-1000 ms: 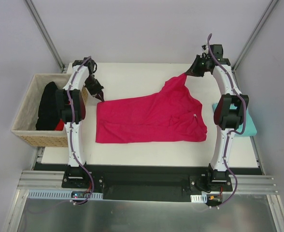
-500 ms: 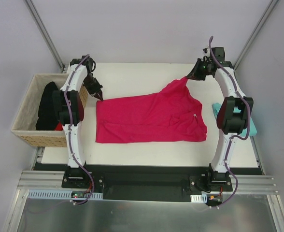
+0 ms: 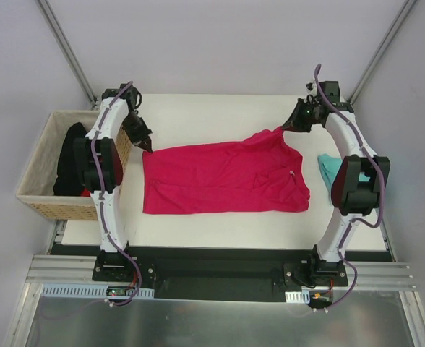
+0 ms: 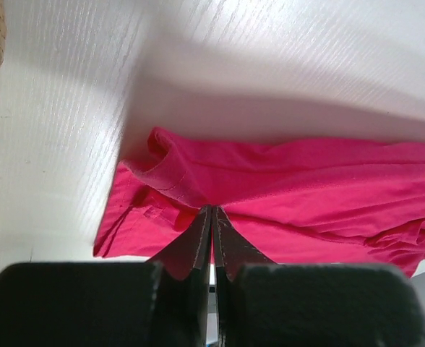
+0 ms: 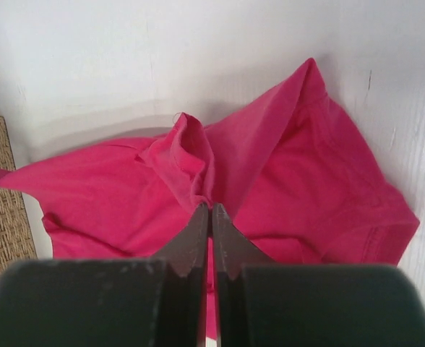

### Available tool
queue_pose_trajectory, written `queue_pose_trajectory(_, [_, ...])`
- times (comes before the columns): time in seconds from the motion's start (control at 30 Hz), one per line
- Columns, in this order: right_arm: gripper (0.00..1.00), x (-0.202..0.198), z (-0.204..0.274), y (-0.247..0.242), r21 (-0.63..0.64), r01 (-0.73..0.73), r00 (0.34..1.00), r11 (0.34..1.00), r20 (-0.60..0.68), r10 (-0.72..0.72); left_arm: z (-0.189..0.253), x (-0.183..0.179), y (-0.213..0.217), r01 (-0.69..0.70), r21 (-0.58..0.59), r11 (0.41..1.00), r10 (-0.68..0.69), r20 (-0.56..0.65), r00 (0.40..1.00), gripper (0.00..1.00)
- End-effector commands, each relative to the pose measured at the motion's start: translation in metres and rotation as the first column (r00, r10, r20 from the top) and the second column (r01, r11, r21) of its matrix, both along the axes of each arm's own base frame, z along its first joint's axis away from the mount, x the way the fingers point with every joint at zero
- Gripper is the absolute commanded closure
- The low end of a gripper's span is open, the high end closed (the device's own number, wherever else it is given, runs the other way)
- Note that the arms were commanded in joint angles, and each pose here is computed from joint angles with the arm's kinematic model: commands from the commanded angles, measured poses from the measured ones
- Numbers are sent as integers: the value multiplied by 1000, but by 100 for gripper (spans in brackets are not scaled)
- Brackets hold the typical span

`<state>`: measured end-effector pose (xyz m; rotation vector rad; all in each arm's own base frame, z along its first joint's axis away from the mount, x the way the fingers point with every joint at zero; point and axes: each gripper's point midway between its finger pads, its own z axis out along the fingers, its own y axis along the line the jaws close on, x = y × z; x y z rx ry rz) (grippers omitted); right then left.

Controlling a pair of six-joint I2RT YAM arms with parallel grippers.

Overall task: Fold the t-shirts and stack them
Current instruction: Grap the side of the flattened tshirt furthest away from the robot with both arms, then fold the other side of the tshirt into a rectangle

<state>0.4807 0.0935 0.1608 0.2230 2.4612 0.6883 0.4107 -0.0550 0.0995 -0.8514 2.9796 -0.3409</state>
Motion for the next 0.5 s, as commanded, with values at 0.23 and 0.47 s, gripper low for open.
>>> queue_pose_trajectory(0.23, [99, -57, 38, 2, -51, -20, 995, 998, 94, 25, 29, -45, 0, 64, 54, 997, -62, -30, 998, 100])
queue_pose_trajectory(0.47, [99, -89, 36, 4, -71, -25, 997, 997, 72, 30, 29, -64, -8, 120, 67, 991, -116, -57, 992, 100])
